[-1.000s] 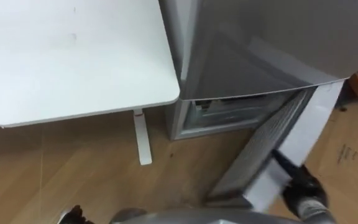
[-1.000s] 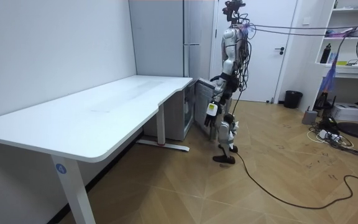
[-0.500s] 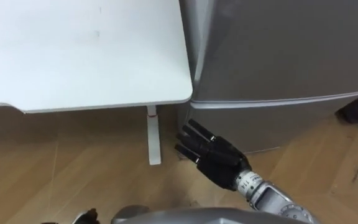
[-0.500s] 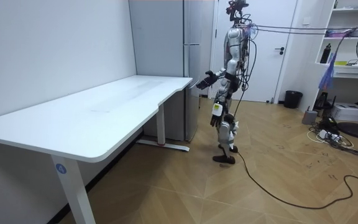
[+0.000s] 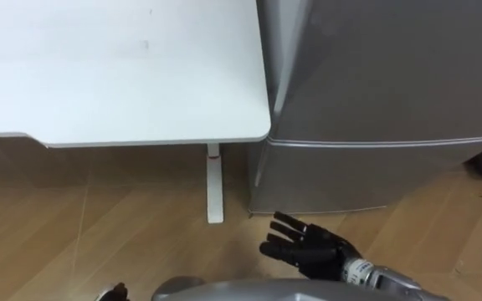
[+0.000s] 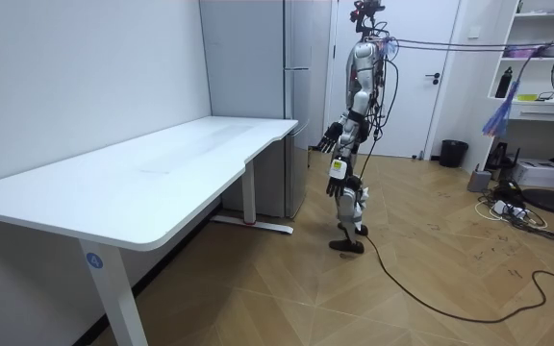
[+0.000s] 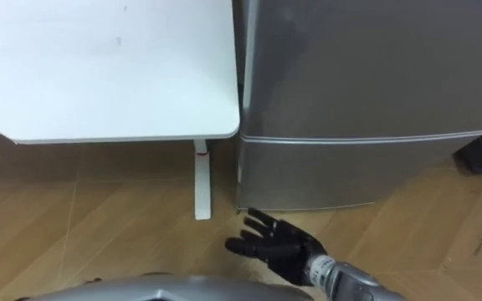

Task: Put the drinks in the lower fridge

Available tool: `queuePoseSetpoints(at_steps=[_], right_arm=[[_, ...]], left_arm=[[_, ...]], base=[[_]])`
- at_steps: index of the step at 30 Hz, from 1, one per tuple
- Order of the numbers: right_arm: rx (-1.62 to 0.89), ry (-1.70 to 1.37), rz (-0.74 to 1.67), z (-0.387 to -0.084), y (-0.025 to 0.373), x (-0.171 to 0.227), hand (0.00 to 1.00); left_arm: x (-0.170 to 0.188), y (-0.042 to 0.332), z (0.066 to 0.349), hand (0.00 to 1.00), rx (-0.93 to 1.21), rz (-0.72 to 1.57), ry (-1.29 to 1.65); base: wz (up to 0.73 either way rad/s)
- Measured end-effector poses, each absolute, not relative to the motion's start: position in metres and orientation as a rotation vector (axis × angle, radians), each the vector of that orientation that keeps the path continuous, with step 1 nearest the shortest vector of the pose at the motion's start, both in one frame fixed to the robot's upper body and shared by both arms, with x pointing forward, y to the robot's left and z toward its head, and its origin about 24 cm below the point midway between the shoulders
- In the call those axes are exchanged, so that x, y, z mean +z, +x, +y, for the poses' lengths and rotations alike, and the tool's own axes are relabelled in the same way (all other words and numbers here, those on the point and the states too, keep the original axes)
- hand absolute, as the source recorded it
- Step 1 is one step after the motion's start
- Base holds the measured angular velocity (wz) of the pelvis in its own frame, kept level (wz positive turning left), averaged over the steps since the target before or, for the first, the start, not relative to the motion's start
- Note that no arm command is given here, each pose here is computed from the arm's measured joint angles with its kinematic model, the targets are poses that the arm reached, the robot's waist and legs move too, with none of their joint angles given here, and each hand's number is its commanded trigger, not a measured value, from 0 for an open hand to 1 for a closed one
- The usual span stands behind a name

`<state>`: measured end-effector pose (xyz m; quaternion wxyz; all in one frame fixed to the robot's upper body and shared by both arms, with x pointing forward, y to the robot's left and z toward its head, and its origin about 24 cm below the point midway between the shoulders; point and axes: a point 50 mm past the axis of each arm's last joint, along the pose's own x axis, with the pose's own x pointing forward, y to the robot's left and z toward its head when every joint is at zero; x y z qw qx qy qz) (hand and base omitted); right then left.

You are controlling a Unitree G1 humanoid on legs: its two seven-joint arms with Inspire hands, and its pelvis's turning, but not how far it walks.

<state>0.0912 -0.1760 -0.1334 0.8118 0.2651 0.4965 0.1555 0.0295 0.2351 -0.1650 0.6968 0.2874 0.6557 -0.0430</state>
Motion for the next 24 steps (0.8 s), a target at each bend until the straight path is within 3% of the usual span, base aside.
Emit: queuePoseSetpoints(at_steps=[11,24], right_arm=[[-0.012,0.428,1.321,-0.225,0.039,-0.162,0.00],[-0.059,0.248,1.373,-0.232,0.042,-0.167,0.00]], left_arm=[[-0.163,0.015,0.245,0.00,-0.015,1.494,0.597],[-0.162,-0.001,0.253,0.00,0.070,1.538,0.556]], base=[[0.01],[0.10]])
